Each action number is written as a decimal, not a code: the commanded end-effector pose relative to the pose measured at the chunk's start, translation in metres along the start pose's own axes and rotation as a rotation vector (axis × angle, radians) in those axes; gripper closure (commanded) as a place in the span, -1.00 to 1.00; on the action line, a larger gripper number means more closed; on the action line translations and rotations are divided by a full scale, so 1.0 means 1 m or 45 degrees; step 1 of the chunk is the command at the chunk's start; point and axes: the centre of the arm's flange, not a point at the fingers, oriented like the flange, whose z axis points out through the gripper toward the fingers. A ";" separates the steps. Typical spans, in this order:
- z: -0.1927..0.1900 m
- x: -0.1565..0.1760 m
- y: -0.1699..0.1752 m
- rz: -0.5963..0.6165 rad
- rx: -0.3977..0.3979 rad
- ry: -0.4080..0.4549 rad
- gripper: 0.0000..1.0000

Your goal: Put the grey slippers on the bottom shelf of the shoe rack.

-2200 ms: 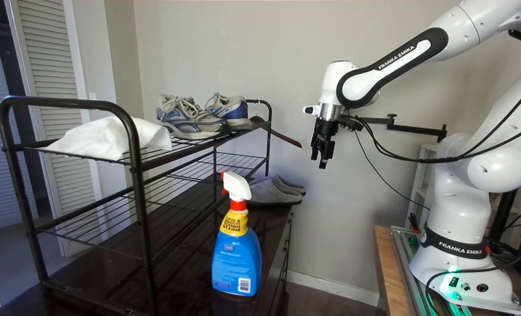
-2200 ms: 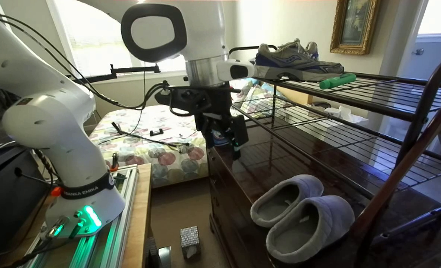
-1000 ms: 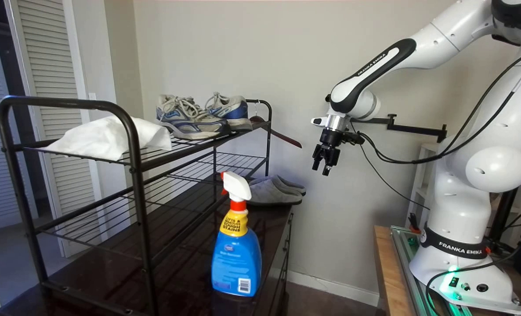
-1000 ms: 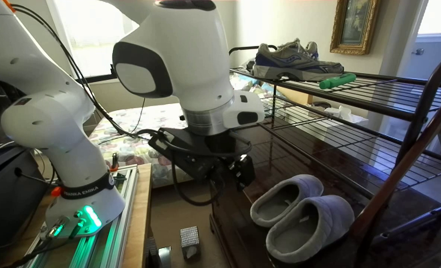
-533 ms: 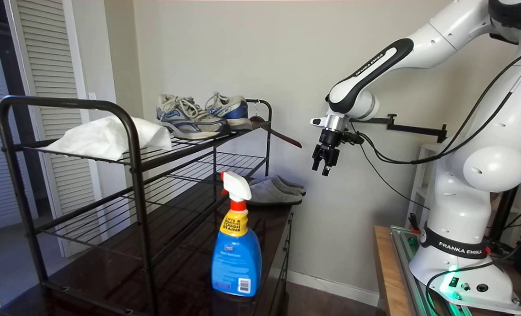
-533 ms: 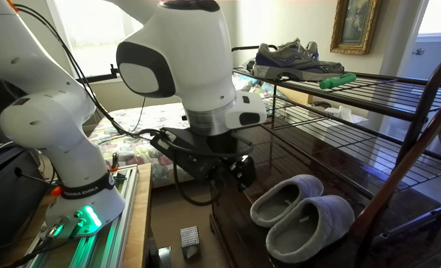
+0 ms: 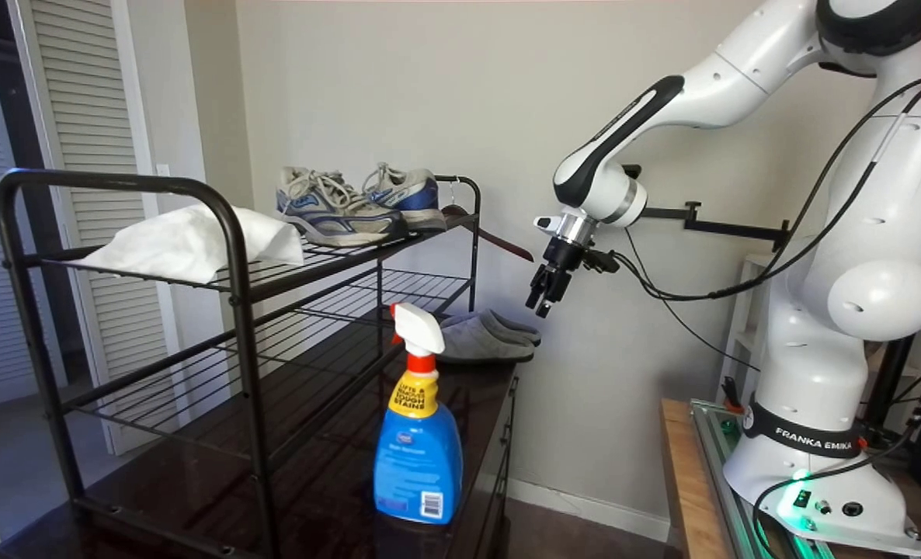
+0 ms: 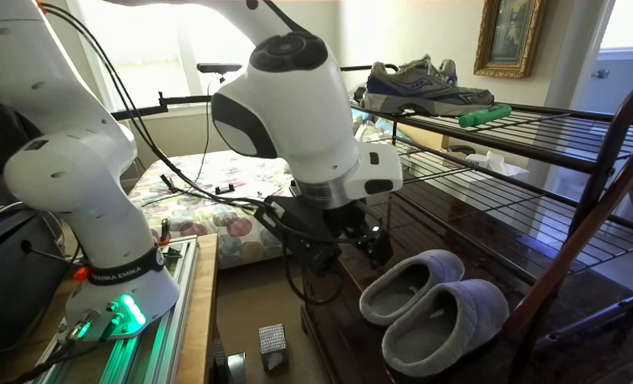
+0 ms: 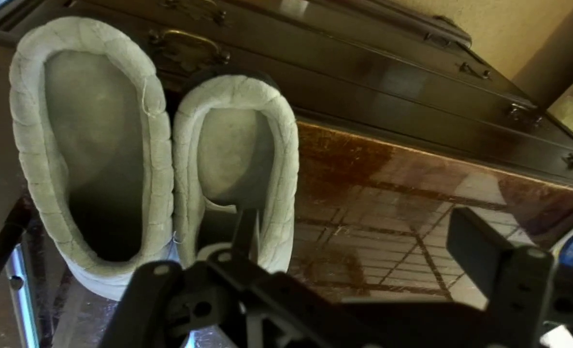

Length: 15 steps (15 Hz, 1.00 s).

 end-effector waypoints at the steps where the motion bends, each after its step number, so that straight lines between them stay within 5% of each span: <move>1: 0.032 0.015 0.037 0.012 -0.057 0.002 -1.00; 6: 0.046 0.024 0.066 -0.018 -0.141 -0.060 -1.00; 9: 0.053 0.027 0.090 0.006 -0.046 -0.119 -1.00; 10: 0.040 0.022 0.061 -0.006 -0.102 -0.088 -1.00; 15: 0.053 0.019 0.081 -0.018 -0.044 -0.092 -1.00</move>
